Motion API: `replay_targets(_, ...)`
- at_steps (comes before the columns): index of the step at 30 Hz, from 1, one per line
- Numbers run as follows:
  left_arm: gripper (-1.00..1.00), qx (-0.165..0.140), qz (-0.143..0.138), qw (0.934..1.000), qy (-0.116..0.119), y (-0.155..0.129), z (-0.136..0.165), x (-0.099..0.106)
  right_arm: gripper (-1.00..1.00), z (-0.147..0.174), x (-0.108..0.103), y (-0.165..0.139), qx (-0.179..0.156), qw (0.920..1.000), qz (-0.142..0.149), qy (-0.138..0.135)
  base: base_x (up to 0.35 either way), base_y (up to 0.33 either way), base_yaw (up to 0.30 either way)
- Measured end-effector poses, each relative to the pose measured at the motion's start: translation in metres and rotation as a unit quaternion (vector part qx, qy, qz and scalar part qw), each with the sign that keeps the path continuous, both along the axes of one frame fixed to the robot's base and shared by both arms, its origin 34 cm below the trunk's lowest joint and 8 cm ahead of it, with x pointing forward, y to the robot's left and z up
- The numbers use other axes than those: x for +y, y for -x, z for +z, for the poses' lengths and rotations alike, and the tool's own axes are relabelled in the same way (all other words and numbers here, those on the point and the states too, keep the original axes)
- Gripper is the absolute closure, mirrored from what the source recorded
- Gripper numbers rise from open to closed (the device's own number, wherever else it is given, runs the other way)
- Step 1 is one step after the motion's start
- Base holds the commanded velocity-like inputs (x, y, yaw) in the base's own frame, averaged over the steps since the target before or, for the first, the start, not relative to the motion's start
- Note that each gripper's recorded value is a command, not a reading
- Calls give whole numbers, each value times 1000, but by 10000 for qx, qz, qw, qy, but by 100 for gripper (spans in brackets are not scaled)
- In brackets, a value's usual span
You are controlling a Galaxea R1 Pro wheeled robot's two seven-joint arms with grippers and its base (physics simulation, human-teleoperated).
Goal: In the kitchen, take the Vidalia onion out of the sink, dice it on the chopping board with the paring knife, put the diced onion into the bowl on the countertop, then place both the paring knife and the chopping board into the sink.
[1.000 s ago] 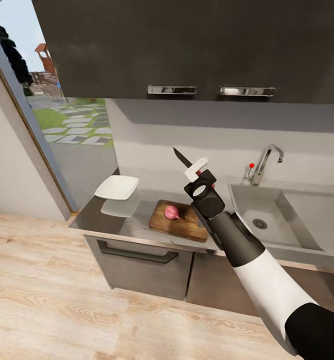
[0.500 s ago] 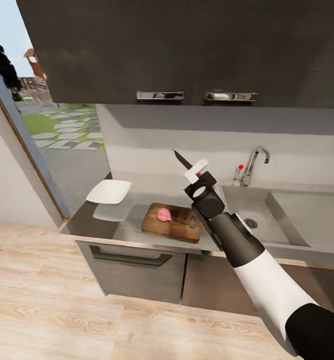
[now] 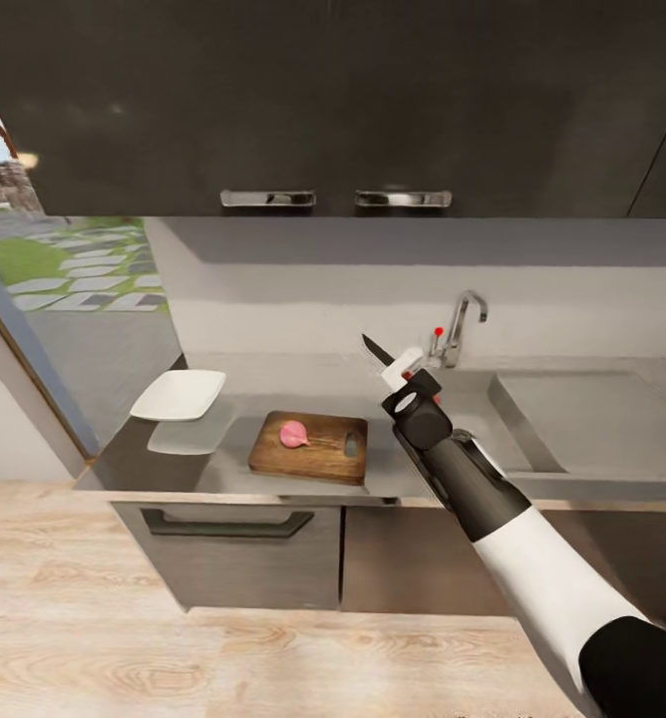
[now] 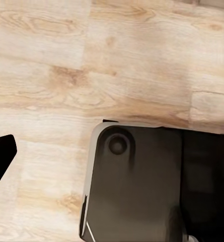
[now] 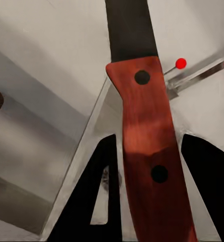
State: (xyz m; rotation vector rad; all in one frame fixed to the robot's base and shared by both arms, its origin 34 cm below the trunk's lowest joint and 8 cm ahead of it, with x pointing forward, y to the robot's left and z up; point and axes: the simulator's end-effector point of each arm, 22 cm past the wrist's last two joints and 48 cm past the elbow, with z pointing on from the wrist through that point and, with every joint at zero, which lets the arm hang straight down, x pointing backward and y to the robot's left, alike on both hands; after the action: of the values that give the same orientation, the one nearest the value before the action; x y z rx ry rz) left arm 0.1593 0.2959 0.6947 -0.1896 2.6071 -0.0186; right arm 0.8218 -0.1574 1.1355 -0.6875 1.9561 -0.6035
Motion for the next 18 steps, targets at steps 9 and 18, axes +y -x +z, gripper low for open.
replay_targets(9, -100, -47, 4, 10000, 0, -3, 0, 0, 100, 2, -11, -1, 17, 9999, -120, -90, 0, 0, -216)
replay_targets(18, -100, -53, 9, 10000, 0, -2, 0, 0, 100, 9, -9, 1, -18, 9999, -105, -102, 12, 33, -215)
